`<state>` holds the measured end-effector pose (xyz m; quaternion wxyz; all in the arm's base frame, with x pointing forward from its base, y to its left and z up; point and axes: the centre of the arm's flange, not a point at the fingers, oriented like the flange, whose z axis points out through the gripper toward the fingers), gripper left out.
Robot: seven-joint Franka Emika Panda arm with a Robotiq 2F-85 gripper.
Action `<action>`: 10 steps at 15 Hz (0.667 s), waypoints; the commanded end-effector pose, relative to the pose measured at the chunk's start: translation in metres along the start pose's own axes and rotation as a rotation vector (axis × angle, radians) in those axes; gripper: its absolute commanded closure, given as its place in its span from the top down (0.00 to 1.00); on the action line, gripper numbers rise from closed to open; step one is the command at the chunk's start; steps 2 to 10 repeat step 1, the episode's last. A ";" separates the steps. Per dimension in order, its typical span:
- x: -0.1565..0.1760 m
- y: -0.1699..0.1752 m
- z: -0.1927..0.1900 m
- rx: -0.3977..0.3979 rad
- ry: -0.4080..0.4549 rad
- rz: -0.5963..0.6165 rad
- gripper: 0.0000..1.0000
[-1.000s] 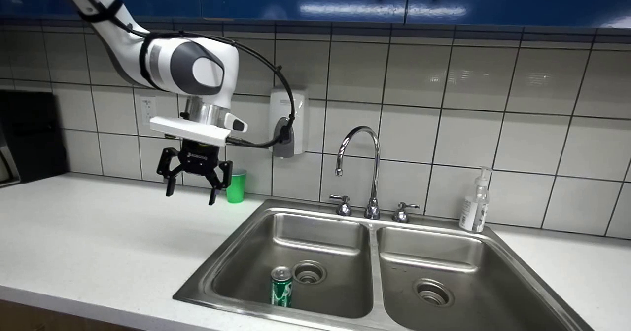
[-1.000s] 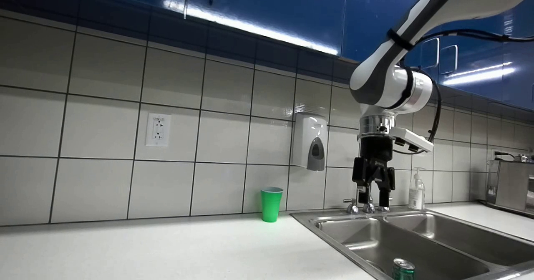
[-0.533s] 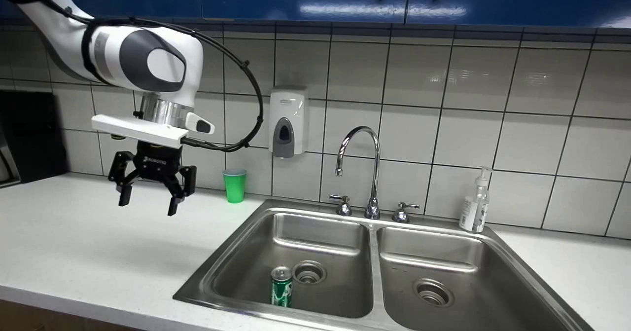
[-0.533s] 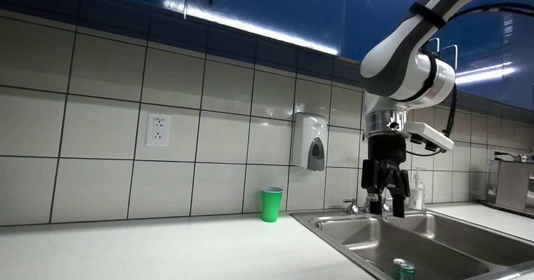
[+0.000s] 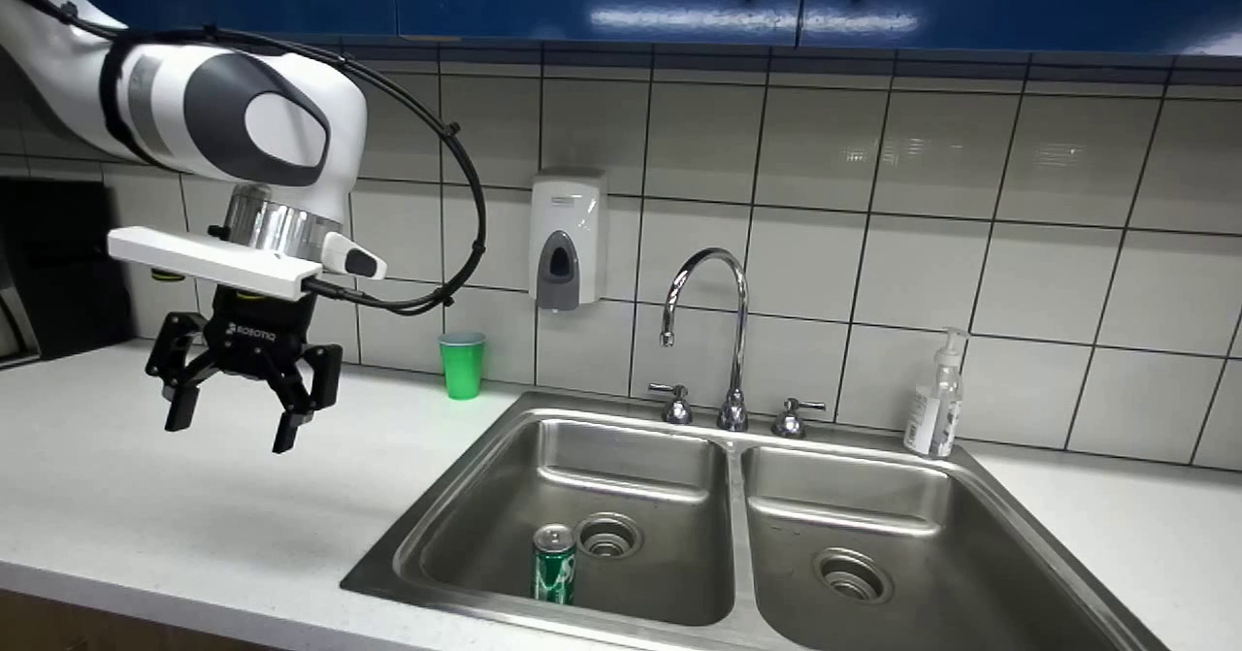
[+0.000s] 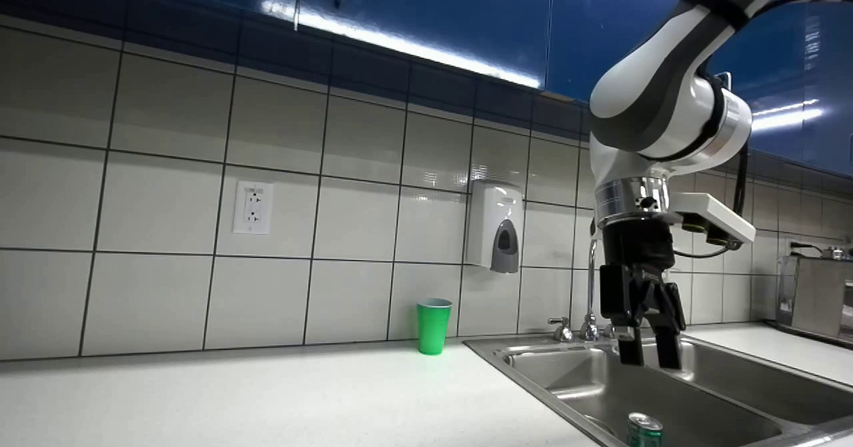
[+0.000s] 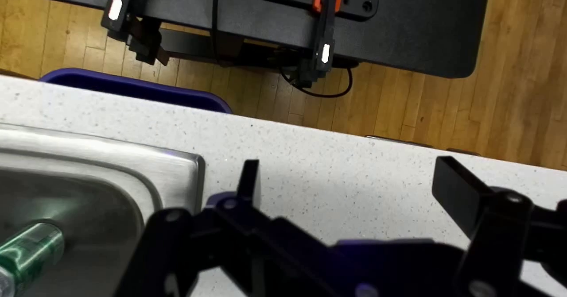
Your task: Put the green can in the sink on the left.
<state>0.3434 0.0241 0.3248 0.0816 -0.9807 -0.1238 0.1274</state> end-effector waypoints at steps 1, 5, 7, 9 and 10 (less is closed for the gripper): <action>0.000 0.000 0.000 0.000 0.000 0.000 1.00; 0.000 0.000 0.000 0.000 0.000 0.000 1.00; 0.000 0.000 0.000 0.000 0.000 0.000 1.00; 0.000 0.000 0.000 0.000 0.000 0.000 1.00; 0.000 0.000 0.000 0.000 0.000 0.000 1.00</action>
